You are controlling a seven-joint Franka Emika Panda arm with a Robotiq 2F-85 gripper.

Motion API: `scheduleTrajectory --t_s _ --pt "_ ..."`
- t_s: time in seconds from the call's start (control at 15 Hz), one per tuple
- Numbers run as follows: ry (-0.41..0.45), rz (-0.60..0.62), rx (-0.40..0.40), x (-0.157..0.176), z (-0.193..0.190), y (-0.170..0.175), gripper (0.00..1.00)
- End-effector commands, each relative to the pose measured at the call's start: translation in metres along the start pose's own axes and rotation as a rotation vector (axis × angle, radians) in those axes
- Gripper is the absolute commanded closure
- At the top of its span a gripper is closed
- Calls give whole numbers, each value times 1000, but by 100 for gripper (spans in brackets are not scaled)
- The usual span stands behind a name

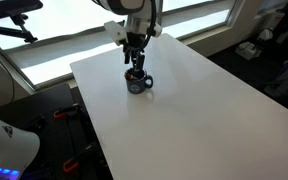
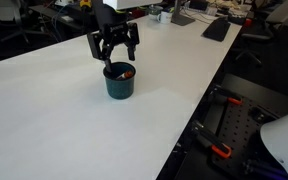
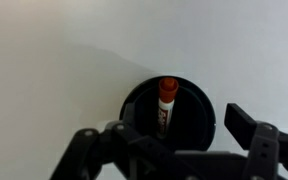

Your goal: Take the marker out of the mug and place it on the table to the right of the mug

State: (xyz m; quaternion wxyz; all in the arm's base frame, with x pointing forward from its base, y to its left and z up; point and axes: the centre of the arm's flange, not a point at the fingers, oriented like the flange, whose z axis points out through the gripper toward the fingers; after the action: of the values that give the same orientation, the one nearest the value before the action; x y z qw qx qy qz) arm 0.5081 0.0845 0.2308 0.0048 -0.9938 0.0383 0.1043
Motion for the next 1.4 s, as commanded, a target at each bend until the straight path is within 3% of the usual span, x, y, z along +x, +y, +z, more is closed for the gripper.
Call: scheduleTrajectory --t_s 0.0,0.07,0.27,1.07,1.33 --pt "-2 3 -2 0 0 0 3" --pt "-3 4 -2 0 0 0 12" --pt "-4 4 -2 0 1 0 3" --pt "-8 9 -6 7 15 -2 0" --pt "-30 37 -8 22 32 14 0"
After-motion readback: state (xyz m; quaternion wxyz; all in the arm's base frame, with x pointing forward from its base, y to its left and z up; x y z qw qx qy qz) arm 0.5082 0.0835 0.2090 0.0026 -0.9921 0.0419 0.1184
